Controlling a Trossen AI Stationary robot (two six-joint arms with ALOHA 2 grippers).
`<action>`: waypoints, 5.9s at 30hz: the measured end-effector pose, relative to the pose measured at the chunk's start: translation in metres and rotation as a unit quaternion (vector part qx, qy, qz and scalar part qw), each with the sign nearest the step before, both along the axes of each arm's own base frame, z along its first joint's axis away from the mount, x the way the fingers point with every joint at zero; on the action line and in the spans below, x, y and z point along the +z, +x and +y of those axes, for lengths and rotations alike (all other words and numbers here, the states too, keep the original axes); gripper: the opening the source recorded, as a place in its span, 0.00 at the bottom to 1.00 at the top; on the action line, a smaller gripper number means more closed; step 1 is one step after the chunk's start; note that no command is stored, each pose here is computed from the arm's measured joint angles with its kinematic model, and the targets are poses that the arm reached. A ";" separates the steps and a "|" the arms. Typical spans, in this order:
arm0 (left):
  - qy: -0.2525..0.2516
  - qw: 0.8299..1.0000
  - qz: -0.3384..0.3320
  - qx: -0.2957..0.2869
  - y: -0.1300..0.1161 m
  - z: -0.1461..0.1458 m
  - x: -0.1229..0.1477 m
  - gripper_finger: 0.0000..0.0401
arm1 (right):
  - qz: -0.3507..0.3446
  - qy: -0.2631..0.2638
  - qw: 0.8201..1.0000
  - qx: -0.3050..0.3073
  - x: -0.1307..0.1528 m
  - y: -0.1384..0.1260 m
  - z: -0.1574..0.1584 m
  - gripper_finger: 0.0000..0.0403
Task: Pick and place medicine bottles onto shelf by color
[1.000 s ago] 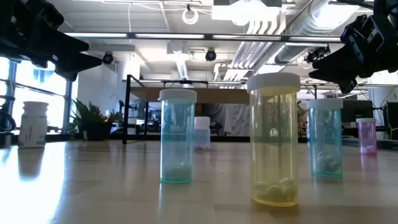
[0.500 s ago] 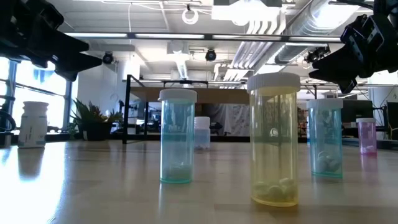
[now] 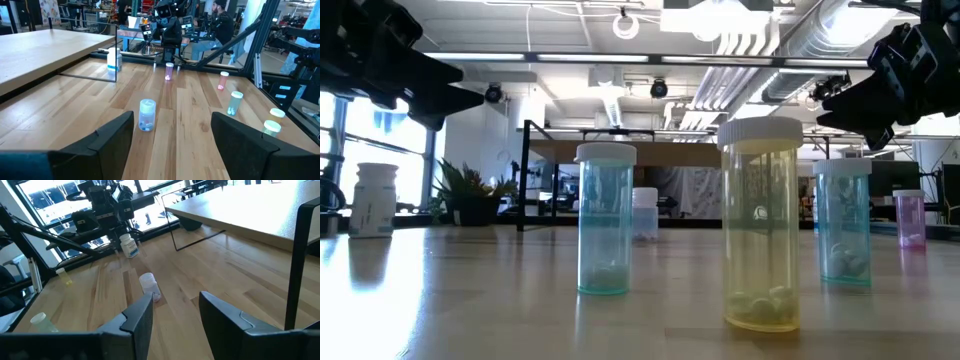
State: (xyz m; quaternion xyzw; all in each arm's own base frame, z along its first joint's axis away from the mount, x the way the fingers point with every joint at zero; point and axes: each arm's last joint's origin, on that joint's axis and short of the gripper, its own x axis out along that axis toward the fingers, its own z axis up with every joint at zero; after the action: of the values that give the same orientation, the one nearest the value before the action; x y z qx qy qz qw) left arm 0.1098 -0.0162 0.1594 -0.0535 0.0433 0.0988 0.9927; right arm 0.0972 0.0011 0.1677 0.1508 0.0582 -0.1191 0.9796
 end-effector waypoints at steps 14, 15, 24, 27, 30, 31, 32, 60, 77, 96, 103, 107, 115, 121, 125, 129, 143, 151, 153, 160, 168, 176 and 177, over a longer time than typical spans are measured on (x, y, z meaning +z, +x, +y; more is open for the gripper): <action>-0.033 0.999 -0.007 0.003 0.000 0.000 0.000 0.64 | 0.000 0.000 1.000 0.000 0.000 0.000 0.000 0.38; -0.037 0.999 -0.008 0.004 0.000 0.000 0.000 0.64 | 0.000 0.000 1.000 0.000 0.000 0.000 0.000 0.38; -0.117 0.990 -0.082 0.010 0.000 0.000 0.012 0.64 | 0.000 0.000 1.000 0.000 0.000 0.000 0.000 0.38; -0.190 0.973 -0.129 0.031 0.000 0.002 0.018 0.64 | 0.000 0.000 1.000 0.000 0.000 0.000 0.000 0.38; -0.241 0.956 -0.159 0.052 -0.001 0.003 0.021 0.64 | 0.000 0.000 1.000 0.000 0.000 0.000 0.000 0.38; -0.245 0.954 -0.162 0.061 -0.001 0.004 0.021 0.64 | 0.000 0.000 1.000 0.000 0.000 0.000 0.000 0.38; -0.245 0.953 -0.164 0.072 -0.001 0.004 0.021 0.64 | 0.000 0.000 1.000 0.000 0.000 0.000 0.000 0.38; -0.094 0.970 -0.046 0.218 -0.033 0.019 0.122 0.64 | 0.000 0.000 1.000 0.000 0.000 0.000 0.000 0.38; -0.112 0.966 0.199 0.120 -0.013 0.006 0.138 0.69 | 0.000 0.000 1.000 0.000 0.000 0.000 0.000 0.38; -0.157 0.844 0.490 0.151 0.011 -0.006 0.090 0.70 | 0.000 0.000 1.000 0.000 0.000 0.000 0.000 0.38; -0.313 0.777 0.469 0.280 0.021 0.004 0.082 0.70 | 0.000 0.000 1.000 0.000 0.000 0.000 0.000 0.38; -0.389 0.724 0.446 0.353 0.027 0.013 0.077 0.70 | 0.000 0.000 1.000 0.000 0.000 0.000 0.000 0.38; -0.428 0.668 0.434 0.427 0.038 0.021 0.067 0.70 | 0.000 0.000 1.000 0.000 0.000 0.000 0.000 0.38; -0.422 0.646 0.446 0.452 0.045 0.023 0.059 0.70 | 0.000 0.000 1.000 0.000 0.000 0.000 0.000 0.38; -0.408 0.627 0.468 0.471 0.047 0.024 0.053 0.70 | 0.000 0.000 1.000 0.000 0.000 0.000 0.000 0.38; -0.392 0.606 0.490 0.489 0.048 0.026 0.047 0.70 | 0.000 0.000 1.000 0.000 0.000 0.000 0.000 0.38; -0.370 0.587 0.531 0.486 0.059 0.026 0.033 0.56 | 0.000 0.000 1.000 0.000 0.000 0.000 0.000 0.38; -0.351 0.603 0.550 0.460 0.059 0.026 0.034 0.42 | 0.000 0.000 1.000 0.000 0.000 0.000 0.000 0.38; -0.347 0.609 0.555 0.448 0.058 0.026 0.035 0.42 | 0.000 0.000 1.000 0.000 0.000 0.000 0.000 0.38; -0.339 0.640 0.567 0.393 0.060 0.025 0.045 0.43 | 0.000 0.000 1.000 0.000 0.000 0.000 0.000 0.38; -0.266 0.742 0.531 0.310 0.085 0.031 0.097 0.43 | 0.000 0.000 1.000 0.000 0.000 0.000 0.000 0.38; -0.201 0.817 0.471 0.264 0.098 0.054 0.161 0.42 | 0.000 0.000 1.000 0.000 0.000 0.000 0.000 0.38; -0.189 0.825 0.465 0.260 0.098 0.057 0.168 0.42 | 0.000 0.000 1.000 0.000 0.000 0.000 0.000 0.38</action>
State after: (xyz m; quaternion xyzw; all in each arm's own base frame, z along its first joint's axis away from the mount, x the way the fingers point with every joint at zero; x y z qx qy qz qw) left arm 0.2081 0.0410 0.3279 -0.1970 0.5017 0.3567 0.7631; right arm 0.0972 0.0010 0.1675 0.1507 0.0584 -0.1193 0.9796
